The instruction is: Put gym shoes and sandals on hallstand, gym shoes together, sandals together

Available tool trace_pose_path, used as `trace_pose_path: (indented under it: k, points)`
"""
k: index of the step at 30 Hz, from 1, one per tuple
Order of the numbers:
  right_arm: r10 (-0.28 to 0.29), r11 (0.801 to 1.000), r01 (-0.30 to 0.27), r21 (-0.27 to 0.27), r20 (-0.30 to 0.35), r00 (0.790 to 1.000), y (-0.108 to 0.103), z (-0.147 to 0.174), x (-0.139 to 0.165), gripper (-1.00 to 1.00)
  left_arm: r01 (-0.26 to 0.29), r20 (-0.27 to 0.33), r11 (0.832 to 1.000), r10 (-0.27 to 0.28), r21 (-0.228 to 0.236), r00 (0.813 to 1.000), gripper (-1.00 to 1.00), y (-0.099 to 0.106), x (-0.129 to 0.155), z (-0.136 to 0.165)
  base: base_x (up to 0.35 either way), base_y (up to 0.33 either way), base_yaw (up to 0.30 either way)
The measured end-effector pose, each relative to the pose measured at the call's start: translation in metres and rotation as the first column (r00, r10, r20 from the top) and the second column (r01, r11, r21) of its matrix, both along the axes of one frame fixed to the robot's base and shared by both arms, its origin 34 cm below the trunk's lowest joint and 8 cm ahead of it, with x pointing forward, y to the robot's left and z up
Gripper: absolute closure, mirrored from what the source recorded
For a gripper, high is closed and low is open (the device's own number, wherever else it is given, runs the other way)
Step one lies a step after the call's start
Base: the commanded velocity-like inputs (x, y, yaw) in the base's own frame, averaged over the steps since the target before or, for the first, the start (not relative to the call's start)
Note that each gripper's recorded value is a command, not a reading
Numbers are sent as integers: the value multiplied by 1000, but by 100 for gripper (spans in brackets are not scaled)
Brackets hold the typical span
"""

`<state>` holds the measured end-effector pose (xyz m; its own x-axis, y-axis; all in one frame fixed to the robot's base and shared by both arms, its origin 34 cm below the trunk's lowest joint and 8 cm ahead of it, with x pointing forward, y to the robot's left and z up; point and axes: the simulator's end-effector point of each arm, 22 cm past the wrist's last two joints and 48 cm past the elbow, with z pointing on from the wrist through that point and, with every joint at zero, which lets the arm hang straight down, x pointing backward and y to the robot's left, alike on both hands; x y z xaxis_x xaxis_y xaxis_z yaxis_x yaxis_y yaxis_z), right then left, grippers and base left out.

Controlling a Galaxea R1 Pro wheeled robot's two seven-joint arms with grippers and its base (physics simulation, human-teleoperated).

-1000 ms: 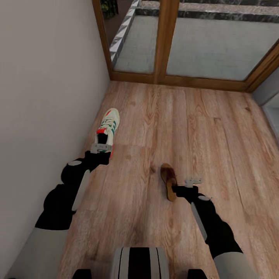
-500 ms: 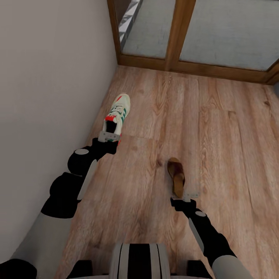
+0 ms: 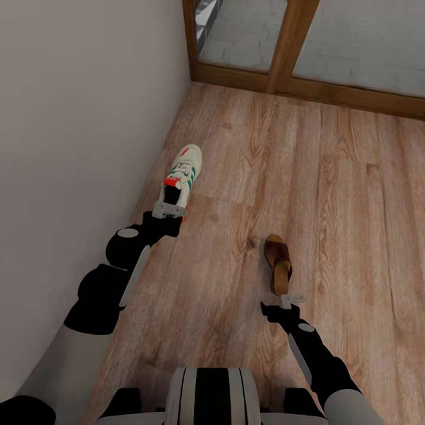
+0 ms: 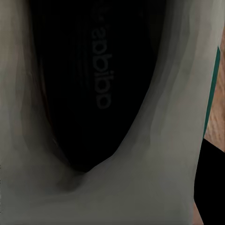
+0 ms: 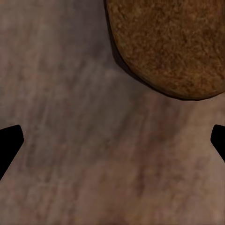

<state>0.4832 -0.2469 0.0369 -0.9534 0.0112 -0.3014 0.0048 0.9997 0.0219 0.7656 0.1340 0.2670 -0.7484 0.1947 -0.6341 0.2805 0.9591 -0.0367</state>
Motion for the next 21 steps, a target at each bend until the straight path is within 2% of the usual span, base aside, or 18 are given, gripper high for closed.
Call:
trace_pose_path:
  k: [7, 15, 21]
  points:
    - [-6, 1000, 6, -5, 0, 1000, -2, 0, 0, -100, 0, -4, 1000, 0, 1, 1000, 100, 0, -2, -2, 0, 0, -8]
    - [-9, 1000, 9, -7, 2, 1000, -4, -1, 1, -100, 0, -8, 1000, 0, 3, 1000, 100, 0, -3, -5, 0, 0, -180]
    - [-10, 1000, 10, -7, 2, 1000, -4, -1, 1, -100, 0, -8, 1000, 0, 1, 1000, 100, 0, -3, -5, 59, 0, -50]
